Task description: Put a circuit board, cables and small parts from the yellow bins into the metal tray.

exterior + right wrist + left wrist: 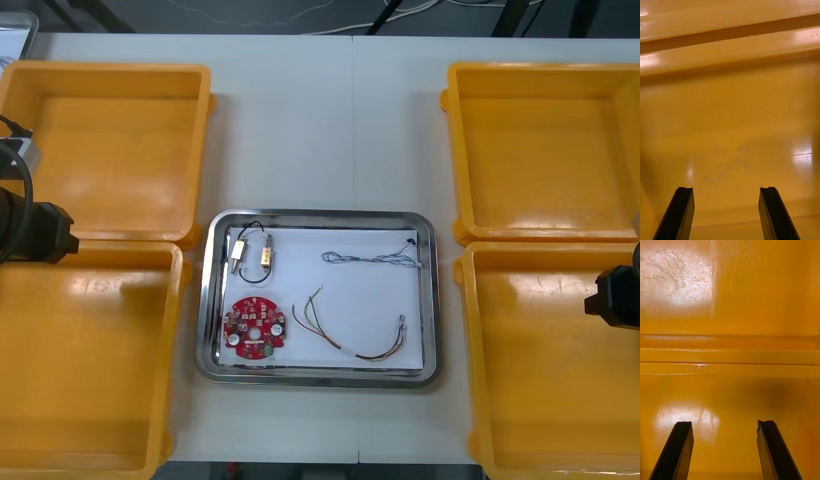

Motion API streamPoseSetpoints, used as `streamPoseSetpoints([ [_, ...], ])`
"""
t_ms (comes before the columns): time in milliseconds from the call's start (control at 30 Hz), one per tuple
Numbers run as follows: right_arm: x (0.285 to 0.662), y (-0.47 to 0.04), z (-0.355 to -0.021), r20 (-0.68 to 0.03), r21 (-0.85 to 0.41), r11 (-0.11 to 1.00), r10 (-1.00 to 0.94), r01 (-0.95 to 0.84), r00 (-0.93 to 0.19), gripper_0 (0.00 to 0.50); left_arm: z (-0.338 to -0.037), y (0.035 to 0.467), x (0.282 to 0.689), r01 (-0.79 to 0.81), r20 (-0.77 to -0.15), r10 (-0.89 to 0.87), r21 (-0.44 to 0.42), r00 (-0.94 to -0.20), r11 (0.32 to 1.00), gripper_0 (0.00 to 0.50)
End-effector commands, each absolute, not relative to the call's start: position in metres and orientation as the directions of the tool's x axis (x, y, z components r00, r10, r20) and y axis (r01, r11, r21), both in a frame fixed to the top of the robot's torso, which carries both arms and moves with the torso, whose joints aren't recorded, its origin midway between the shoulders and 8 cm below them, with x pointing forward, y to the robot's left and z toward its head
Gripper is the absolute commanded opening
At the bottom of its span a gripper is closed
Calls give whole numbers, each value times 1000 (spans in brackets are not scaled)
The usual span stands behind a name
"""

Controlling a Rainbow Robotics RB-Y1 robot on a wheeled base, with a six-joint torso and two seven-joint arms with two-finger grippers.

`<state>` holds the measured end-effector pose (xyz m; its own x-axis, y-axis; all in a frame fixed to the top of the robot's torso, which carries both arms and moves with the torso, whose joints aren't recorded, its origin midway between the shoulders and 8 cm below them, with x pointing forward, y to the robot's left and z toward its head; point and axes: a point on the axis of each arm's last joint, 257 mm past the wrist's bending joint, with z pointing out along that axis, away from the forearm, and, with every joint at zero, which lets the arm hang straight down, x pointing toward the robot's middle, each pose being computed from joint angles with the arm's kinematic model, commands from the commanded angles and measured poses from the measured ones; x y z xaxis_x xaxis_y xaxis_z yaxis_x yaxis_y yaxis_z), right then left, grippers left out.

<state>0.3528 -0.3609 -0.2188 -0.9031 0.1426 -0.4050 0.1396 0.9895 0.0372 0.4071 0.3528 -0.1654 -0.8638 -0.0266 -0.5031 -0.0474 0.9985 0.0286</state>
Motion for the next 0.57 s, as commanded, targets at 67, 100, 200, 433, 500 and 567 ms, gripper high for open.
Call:
streamPoseSetpoints([
  [67, 350, -371, -216, -414, 12, 992, 122, 128, -902, 500, -149, 366, 405, -111, -537, -80, 25, -839, 993, 500],
  [100, 350, -371, -216, -414, 12, 992, 122, 128, -902, 500, -149, 365, 404, -109, -533, -80, 24, -842, 994, 500],
  [200, 350, -371, -216, -414, 12, 992, 122, 128, -902, 500, -151, 364, 402, -105, -526, -79, 21, -847, 994, 500],
  [433, 350, -371, -216, -414, 12, 992, 122, 128, -902, 500, -151, 363, 398, -109, -520, -82, 23, -850, 994, 500],
  [500, 350, -371, -216, -414, 12, 992, 122, 128, -902, 500, -150, 364, 397, -113, -521, -81, 31, -850, 993, 500],
  [567, 350, -371, -216, -414, 12, 992, 122, 128, -902, 500, -150, 365, 396, -114, -518, -80, 35, -852, 993, 500],
])
